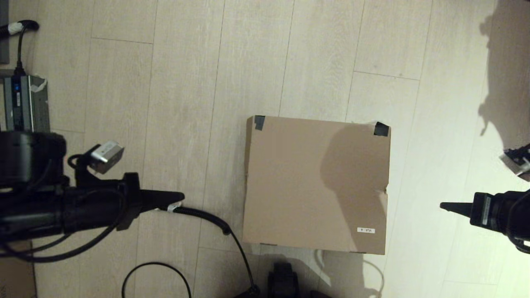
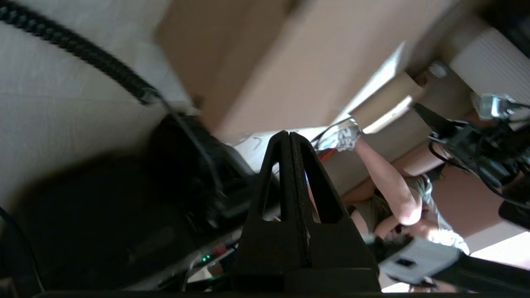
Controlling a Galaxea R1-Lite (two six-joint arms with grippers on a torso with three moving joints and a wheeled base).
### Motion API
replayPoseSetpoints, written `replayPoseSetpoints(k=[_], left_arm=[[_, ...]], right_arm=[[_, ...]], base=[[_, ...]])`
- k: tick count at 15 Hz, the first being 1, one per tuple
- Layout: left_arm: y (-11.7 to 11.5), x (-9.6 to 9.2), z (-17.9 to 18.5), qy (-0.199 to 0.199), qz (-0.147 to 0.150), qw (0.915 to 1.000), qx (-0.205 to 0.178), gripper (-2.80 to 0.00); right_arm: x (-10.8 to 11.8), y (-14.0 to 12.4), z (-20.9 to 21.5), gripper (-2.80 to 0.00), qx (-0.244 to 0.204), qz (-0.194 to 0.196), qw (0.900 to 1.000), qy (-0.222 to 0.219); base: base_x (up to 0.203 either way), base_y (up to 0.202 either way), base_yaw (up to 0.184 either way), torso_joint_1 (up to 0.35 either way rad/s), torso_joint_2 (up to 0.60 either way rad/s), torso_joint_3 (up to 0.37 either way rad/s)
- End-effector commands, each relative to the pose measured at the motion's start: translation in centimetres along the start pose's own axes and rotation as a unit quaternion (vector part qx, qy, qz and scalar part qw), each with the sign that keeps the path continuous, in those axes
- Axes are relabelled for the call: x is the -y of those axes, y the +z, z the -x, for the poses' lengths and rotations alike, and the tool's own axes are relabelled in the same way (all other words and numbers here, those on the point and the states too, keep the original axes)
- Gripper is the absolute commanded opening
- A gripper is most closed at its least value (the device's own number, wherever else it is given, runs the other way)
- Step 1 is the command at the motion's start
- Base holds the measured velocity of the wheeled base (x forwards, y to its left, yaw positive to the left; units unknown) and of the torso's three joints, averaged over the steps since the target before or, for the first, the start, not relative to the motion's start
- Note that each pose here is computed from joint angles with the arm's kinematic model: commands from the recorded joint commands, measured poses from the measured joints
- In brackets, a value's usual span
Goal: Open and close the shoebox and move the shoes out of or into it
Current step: Open the shoe box
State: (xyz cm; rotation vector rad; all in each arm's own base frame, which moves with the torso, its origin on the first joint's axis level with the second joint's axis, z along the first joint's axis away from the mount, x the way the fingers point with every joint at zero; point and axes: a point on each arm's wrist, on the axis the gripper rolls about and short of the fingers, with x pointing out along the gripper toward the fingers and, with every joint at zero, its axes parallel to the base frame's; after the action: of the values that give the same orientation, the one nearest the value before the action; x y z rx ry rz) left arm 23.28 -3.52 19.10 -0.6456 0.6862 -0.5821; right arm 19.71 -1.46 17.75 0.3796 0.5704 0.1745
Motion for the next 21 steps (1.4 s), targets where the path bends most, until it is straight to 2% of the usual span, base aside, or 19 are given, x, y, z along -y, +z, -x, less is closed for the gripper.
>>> replayPoseSetpoints(k=[1, 3, 4, 6, 8, 10, 14, 19, 21], left_arm=[[-0.6, -3.8, -4.0, 0.023, 0.041, 0.9979, -0.045, -2.8], [-0.8, -5.9, -6.7, 0.027, 0.052, 0.9962, -0.064, -2.8], [-0.7, -6.1, -8.0, 0.022, 0.049, 0.996, -0.072, -2.8], [-0.4, -5.6, -10.0, 0.007, 0.035, 0.9959, -0.083, -2.8], [0.0, -4.6, -11.6, -0.009, 0.033, 0.9954, -0.089, -2.8], [0.6, -3.8, -12.6, -0.022, 0.034, 0.9954, -0.087, -2.8], [0.8, -3.8, -13.7, -0.022, 0.032, 0.9953, -0.089, -2.8], [0.8, -3.3, -13.5, -0.024, 0.028, 0.9953, -0.089, -2.8], [0.6, -3.2, -13.6, -0.023, 0.029, 0.9952, -0.091, -2.8]], right_arm=[[2.0, -0.4, -3.0, -2.8, -0.022, -0.018, 0.999, -0.014], [3.6, -0.4, -5.4, -2.8, -0.023, -0.021, 0.999, -0.012], [4.4, -0.6, -6.6, -2.8, -0.033, -0.021, 0.999, 0.0], [5.4, -1.1, -8.3, -2.8, -0.048, -0.019, 0.998, 0.034], [5.8, -1.1, -9.7, -2.8, -0.039, -0.008, 0.994, 0.101], [6.4, -1.1, -11.2, -2.8, -0.022, 0.004, 0.992, 0.127], [7.8, -2.1, -14.3, -2.8, -0.007, 0.019, 0.987, 0.16], [6.7, -2.7, -15.3, -2.8, -0.015, 0.017, 0.981, 0.193], [6.2, -2.4, -14.6, -2.8, -0.019, 0.006, 0.975, 0.222]], base=[[0.0, 0.0, 0.0, 0.0, 0.0, 0.0], [0.0, 0.0, 0.0, 0.0, 0.0, 0.0], [0.0, 0.0, 0.0, 0.0, 0.0, 0.0], [0.0, 0.0, 0.0, 0.0, 0.0, 0.0], [0.0, 0.0, 0.0, 0.0, 0.0, 0.0], [0.0, 0.0, 0.0, 0.0, 0.0, 0.0], [0.0, 0.0, 0.0, 0.0, 0.0, 0.0], [0.0, 0.0, 0.0, 0.0, 0.0, 0.0], [0.0, 0.0, 0.0, 0.0, 0.0, 0.0]])
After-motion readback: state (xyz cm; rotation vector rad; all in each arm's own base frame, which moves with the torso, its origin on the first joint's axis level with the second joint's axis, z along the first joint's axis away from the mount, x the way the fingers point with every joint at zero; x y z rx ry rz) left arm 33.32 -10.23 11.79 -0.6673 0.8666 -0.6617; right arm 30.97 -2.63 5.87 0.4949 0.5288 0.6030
